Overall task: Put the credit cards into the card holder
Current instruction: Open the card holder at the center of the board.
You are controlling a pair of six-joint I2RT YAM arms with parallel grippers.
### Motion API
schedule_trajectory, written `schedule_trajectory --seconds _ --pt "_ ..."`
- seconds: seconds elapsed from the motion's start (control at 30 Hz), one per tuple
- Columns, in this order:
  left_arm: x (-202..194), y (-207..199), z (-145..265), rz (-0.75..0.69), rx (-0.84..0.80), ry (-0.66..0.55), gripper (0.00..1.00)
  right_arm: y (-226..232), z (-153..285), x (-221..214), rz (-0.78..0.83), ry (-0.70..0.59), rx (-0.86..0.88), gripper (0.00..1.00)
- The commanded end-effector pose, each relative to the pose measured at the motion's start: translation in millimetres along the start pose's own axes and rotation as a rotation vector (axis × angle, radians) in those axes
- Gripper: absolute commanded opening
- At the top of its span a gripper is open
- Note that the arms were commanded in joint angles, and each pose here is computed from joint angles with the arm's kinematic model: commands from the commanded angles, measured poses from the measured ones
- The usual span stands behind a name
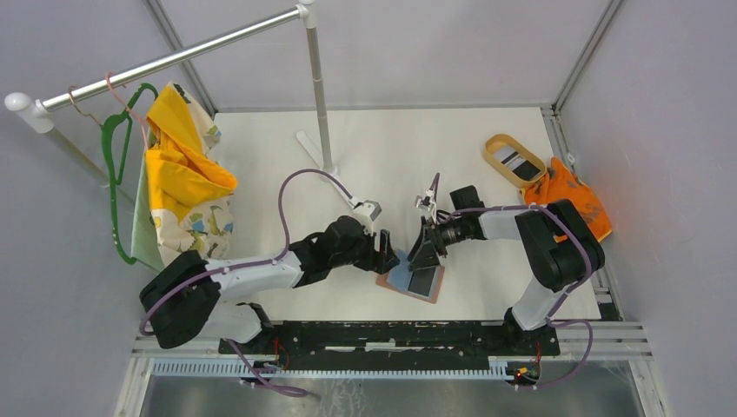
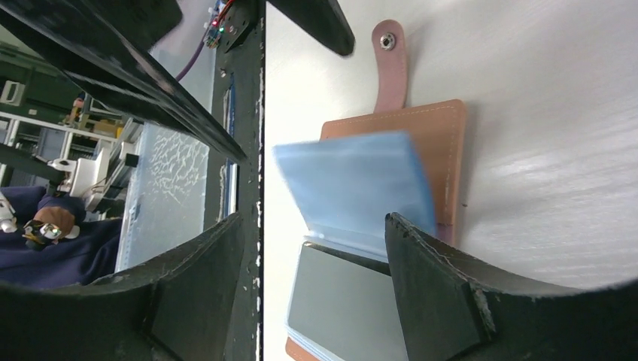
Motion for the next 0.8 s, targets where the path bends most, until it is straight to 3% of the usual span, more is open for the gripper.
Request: schedule_trajectory --seconds 0.0,0.17,0.3,0.37,0.53,0.63,0.77 --pt "17 1 22 -0.032 0.037 -0.084 0.78 4 -7 12 0.03 -0.024 0.076 0.73" --pt "13 -18 30 -0.036 -0.077 -0.064 0.48 -4 -15 5 0.022 0.024 0.051 0.66" --pt "3 -16 18 -0.031 -0.093 -0.023 0.29 -18 -11 4 0.067 0.088 -0.039 0.41" --pt "-2 -12 9 -0.028 -0.089 -0.002 0.26 -22 -5 10 0.125 0.113 -0.084 0.33" --pt "-13 4 -11 -0.048 -0.032 0.04 0.25 -22 17 34 0.346 0.174 -0.196 0.27" --pt "-19 29 -22 -0.042 0.09 0.053 0.25 -17 35 51 0.515 0.209 -0.285 0.26" --pt "-29 50 -25 0.003 0.191 0.063 0.24 -22 75 80 0.713 0.241 -0.55 0.3"
Point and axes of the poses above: each gripper's point midway between its finger pads, its own z axis back along the fingers, its own y axis along the line the jaws close on, x = y × z, the point moved 2 cm from there along z, back along the fingers, and after that the axes turned 12 degrees about z, right-handed, at the moved point
